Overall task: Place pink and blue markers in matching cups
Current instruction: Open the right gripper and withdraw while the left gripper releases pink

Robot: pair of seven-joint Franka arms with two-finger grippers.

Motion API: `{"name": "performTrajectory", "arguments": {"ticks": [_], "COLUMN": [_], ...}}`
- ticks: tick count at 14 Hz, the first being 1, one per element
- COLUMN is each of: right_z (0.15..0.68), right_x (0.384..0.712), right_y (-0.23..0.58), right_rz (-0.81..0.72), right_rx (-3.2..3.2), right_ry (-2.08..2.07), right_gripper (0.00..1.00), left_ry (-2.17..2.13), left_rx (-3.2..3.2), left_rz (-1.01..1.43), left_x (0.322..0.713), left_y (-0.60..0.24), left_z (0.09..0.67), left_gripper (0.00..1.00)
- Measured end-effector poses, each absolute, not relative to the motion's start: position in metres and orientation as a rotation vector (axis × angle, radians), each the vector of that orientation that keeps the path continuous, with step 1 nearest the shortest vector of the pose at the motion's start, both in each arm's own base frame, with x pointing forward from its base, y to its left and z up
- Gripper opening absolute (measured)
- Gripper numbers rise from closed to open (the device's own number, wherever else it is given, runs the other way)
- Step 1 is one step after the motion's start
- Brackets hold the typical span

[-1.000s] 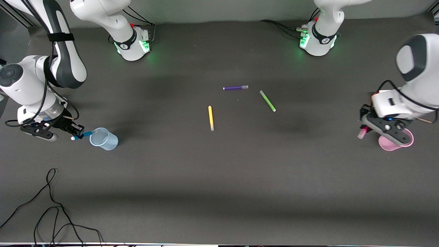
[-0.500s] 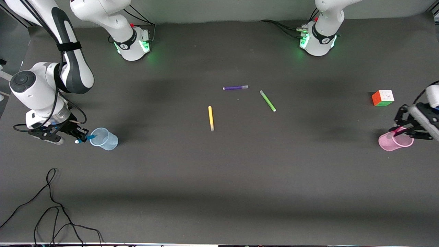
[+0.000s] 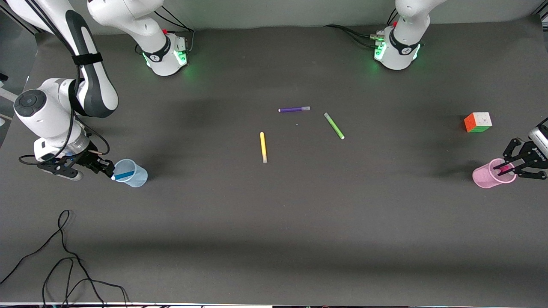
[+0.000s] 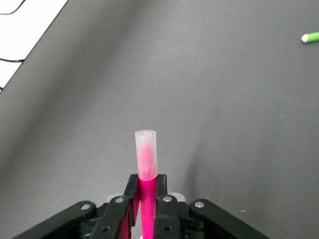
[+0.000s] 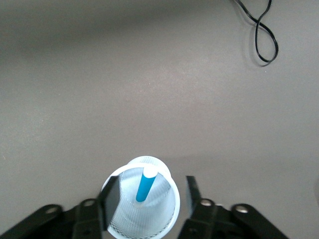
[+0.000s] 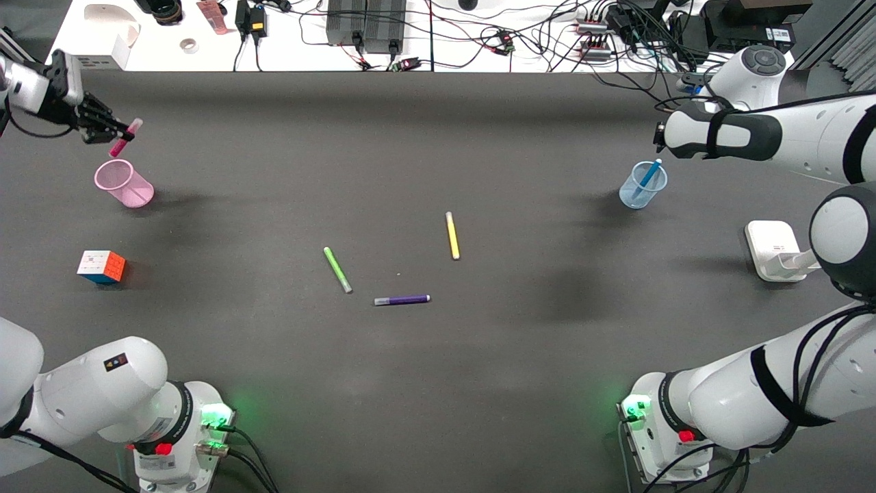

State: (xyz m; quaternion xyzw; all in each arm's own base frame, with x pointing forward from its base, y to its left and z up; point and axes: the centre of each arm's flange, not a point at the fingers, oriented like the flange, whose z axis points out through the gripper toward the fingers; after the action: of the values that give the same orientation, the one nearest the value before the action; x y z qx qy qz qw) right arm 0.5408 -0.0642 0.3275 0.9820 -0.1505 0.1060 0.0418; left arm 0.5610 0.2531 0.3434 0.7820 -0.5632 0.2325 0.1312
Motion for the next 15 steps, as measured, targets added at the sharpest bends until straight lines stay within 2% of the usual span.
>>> {"name": "performTrajectory", "arguments": {"ticks": [3, 4, 6, 10, 12, 15], "right_z": [0.328, 0.332, 0.354, 0.432, 0.467, 0.520], "right_x": [0.540, 0.542, 0.550, 0.567, 0.569, 0.571], "right_y": [-0.064, -0.064, -0.065, -0.064, -0.060, -0.053], "right_rz": [0.273, 0.234, 0.106, -0.077, -0.117, -0.082], "right_rx": [3.007, 3.008, 3.008, 3.056, 3.098, 3.196], "right_ry": [-0.463, -0.465, -0.458, -0.393, -0.372, -0.350], "right_gripper": [0.96, 1.00, 1.00, 1.00, 1.00, 1.00], "left_ry": [-1.664, -1.661, -1.666, -1.611, -1.587, -1.570], "left_rx": [2.214, 2.195, 2.132, 2.041, 2.004, 1.998], "left_rz": [0.745, 0.769, 0.850, 0.909, 0.940, 0.955], "left_x": [0.553, 0.552, 0.552, 0.548, 0.547, 0.545], "left_y": [0.291, 0.299, 0.304, 0.310, 0.314, 0.323], "left_z": [0.307, 0.299, 0.290, 0.267, 0.257, 0.249], "left_gripper": [0.17, 0.17, 0.17, 0.17, 0.17, 0.17]}}
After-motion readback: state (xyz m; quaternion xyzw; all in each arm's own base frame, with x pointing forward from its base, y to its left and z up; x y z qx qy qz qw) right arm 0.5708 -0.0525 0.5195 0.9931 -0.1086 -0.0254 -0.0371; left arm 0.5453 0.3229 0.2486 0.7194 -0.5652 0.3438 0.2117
